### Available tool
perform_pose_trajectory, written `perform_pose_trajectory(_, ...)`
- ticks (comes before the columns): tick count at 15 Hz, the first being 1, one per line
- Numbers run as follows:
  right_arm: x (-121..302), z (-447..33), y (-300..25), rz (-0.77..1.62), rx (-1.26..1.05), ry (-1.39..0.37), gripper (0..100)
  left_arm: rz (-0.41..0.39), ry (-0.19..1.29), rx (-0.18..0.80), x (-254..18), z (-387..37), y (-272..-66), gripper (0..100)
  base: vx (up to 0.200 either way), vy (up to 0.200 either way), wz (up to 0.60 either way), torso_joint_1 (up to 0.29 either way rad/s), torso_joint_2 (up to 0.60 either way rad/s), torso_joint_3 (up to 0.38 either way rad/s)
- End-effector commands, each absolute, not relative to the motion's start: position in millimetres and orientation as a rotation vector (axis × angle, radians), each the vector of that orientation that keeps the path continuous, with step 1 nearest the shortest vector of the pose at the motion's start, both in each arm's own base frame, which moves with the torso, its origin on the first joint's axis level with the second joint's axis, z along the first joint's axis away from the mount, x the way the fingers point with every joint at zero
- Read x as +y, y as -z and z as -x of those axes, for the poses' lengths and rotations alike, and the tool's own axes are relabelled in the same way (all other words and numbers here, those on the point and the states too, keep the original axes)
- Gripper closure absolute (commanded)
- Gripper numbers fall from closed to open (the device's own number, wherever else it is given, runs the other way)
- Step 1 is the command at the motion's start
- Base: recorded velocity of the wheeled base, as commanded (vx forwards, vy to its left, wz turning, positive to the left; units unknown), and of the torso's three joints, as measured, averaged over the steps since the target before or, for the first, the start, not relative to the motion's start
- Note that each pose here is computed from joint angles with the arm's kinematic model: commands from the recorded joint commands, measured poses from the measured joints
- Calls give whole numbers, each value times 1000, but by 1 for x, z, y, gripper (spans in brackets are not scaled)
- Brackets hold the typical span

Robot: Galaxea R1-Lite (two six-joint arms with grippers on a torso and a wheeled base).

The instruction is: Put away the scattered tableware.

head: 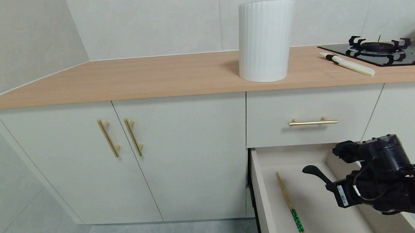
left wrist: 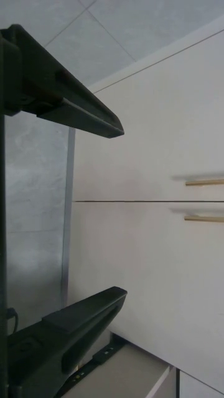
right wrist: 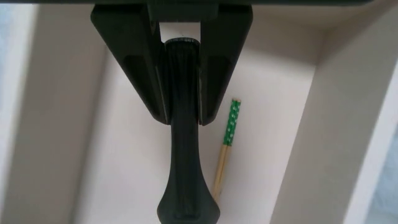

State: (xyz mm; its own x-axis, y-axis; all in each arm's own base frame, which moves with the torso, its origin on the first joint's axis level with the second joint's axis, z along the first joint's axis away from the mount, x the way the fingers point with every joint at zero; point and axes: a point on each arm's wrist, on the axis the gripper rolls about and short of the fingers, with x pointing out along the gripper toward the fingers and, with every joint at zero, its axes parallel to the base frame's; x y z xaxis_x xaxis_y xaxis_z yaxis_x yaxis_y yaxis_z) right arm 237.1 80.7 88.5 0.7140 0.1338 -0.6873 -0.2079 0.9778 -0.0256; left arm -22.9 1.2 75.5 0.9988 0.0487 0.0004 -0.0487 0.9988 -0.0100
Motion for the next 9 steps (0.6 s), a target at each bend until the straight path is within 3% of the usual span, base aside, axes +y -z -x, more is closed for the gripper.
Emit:
perform_pose_trajectory(1,89,-257,-42,103,862,-173,100,11,-49,0,1,23,-75,0,0,0,0,0,0,0)
perform_pose_trajectory(3,91,-263,-24,105,874,-164,100,11,-49,0,1,23,-75,0,0,0,0,0,0,0)
perform_pose_trajectory(5,88,-275,14,104,871,-126,100,11,-49,0,1,23,-75,0,0,0,0,0,0,0)
perform_pose_trajectory(9,86,-282,44,96,814,-106,100,11,-49,0,1,23,-75,0,0,0,0,0,0,0)
